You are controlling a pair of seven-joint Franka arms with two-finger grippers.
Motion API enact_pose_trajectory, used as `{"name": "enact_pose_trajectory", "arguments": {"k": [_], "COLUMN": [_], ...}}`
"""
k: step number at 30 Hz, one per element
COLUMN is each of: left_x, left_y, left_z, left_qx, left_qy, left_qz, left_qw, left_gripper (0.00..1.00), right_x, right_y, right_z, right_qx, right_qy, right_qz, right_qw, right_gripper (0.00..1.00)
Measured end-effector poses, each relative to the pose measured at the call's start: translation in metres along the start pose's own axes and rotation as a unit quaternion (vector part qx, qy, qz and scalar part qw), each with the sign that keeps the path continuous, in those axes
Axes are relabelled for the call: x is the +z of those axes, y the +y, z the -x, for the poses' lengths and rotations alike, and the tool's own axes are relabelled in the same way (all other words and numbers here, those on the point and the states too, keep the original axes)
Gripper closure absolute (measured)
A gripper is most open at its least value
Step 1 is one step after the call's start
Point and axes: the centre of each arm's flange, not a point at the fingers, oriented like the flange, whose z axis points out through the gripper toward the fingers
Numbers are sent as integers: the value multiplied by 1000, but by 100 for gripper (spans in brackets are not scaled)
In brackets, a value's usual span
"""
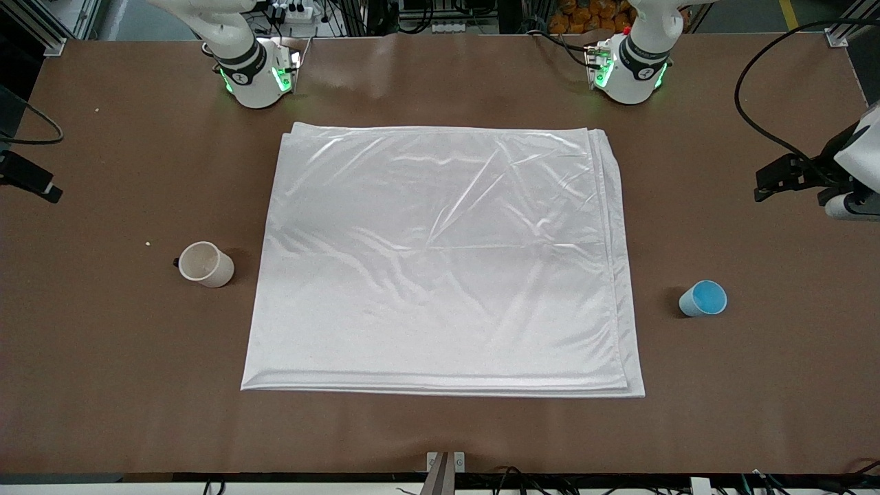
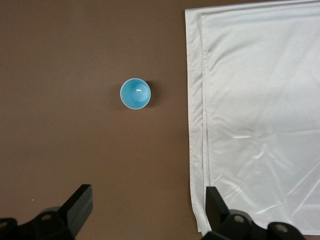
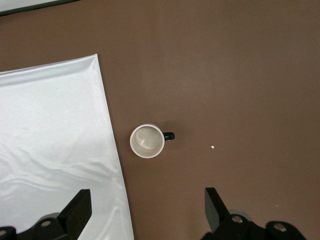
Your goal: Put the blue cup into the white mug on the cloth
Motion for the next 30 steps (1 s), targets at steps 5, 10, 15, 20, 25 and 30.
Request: {"name": "enact_pose_trajectory", "arguments": {"k": [5,10,15,20,25,30], "left_x": [0,0,0,0,12,50], "left_y": [0,1,4,5,-5,-39], "left_z": [0,0,0,0,-4,-18], "left_qx": [0,1,4,4,-4,-28], "left_qy": [0,0,0,0,-11,-38], "left_qz": [0,0,0,0,2,5], "left_qw": [1000,1000,1000,1000,1000,999], "left_gripper": [0,0,0,0,0,0], "right_x": [0,0,0,0,0,0], "right_y": [0,1,2,2,2,2], "right_z": [0,0,0,0,0,0], "right_qx": [0,1,1,1,1,1], "right_qy": [0,0,0,0,0,0], "right_qz": [0,0,0,0,0,0], "right_qw": [1000,1000,1000,1000,1000,1000], "right_gripper": [0,0,0,0,0,0]}}
